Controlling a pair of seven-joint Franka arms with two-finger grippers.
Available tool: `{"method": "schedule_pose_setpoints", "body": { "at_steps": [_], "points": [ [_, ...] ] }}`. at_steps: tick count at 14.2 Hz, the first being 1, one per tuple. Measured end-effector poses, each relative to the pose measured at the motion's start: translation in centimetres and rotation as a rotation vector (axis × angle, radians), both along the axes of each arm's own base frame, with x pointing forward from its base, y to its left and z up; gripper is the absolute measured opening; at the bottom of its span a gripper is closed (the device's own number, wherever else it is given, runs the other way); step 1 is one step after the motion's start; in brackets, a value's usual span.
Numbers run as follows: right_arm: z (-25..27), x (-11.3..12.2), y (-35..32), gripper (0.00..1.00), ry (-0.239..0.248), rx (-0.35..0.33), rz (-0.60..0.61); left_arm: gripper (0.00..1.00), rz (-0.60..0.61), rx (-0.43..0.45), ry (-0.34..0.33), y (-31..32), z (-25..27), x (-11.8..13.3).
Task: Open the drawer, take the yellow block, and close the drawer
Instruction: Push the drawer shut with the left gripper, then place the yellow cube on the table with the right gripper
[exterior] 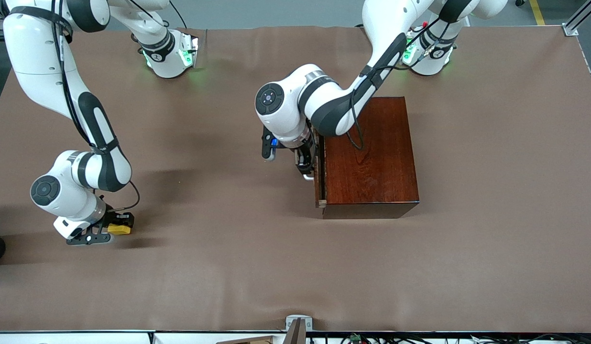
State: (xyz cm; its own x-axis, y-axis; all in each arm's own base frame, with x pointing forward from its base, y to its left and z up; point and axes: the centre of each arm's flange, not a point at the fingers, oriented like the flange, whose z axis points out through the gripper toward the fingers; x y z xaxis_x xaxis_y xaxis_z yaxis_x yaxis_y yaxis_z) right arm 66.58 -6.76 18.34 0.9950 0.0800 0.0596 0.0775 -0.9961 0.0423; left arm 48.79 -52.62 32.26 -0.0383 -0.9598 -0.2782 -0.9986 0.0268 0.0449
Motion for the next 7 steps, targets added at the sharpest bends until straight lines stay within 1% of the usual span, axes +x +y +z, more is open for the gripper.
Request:
{"method": "schedule_pose_setpoints", "body": {
  "at_steps": [3,4,5,7],
  "points": [
    [-0.48,-0.13,-0.01,0.56,0.009,0.001,-0.006,1.00,0.008,0.043,-0.008,1.16,0.36,0.65],
    [-0.53,-0.16,-0.06,0.56,0.011,0.001,-0.008,1.00,0.009,0.043,-0.008,1.18,0.41,0.67],
    [-0.54,-0.17,-0.16,0.61,0.011,0.001,-0.011,1.00,0.007,0.044,-0.010,1.14,0.40,0.62],
    [-0.54,-0.20,-0.41,0.80,0.012,0.000,-0.017,1.00,0.006,0.046,-0.011,1.09,0.38,0.56]
  ]
}}
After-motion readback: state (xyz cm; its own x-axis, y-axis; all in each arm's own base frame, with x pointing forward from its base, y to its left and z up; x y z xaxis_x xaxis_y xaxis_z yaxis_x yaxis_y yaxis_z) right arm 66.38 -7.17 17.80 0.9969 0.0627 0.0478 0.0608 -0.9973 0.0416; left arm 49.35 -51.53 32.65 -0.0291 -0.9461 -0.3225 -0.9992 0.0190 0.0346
